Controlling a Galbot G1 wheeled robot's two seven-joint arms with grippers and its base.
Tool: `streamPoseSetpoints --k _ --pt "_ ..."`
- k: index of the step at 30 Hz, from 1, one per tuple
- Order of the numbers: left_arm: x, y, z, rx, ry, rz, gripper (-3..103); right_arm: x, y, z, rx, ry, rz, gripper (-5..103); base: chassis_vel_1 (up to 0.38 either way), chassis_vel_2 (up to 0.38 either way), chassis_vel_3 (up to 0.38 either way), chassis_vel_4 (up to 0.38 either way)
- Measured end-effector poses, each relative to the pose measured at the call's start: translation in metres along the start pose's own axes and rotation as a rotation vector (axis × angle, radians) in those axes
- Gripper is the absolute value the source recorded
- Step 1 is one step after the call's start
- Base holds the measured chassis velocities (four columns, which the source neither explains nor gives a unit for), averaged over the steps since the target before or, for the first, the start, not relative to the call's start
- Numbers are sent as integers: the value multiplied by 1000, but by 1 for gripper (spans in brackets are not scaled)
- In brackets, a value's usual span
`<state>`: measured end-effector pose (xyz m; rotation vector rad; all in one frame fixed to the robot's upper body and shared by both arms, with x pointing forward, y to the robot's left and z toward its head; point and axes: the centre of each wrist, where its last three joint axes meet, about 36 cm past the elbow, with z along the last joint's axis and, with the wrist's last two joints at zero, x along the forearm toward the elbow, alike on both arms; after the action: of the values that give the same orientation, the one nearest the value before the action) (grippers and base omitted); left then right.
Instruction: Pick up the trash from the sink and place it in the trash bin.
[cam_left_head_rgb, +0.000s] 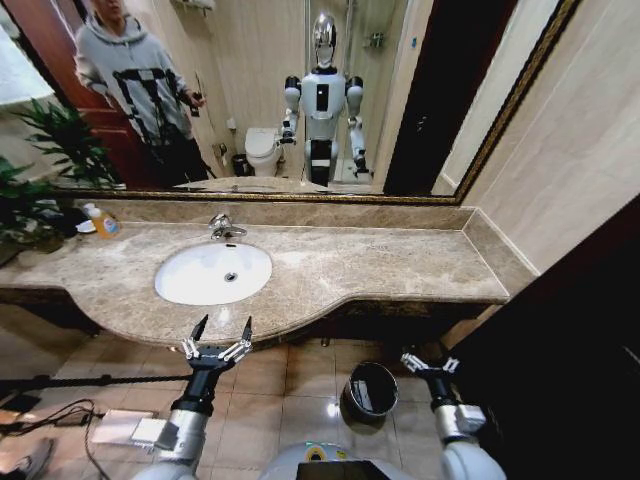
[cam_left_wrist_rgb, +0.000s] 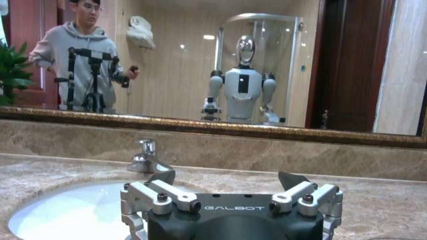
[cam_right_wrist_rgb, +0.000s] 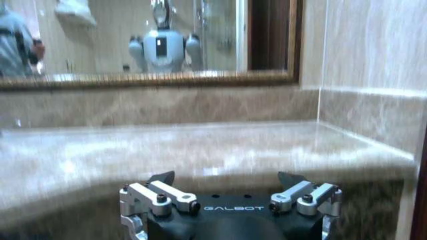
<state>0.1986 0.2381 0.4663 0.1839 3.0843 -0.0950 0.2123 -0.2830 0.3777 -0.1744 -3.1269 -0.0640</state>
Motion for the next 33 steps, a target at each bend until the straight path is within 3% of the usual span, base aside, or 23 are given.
streamPoseSetpoints --k 5,13,33 --pt "0 0 0 0 0 0 100 -3 13 -51 -33 -86 -15 100 0 0 0 0" --pt "0 0 0 0 0 0 100 -7 38 -98 -36 -161 -63 100 0 0 0 0" --pt "0 0 0 0 0 0 100 -11 47 -106 -15 -151 -94 100 0 0 0 0"
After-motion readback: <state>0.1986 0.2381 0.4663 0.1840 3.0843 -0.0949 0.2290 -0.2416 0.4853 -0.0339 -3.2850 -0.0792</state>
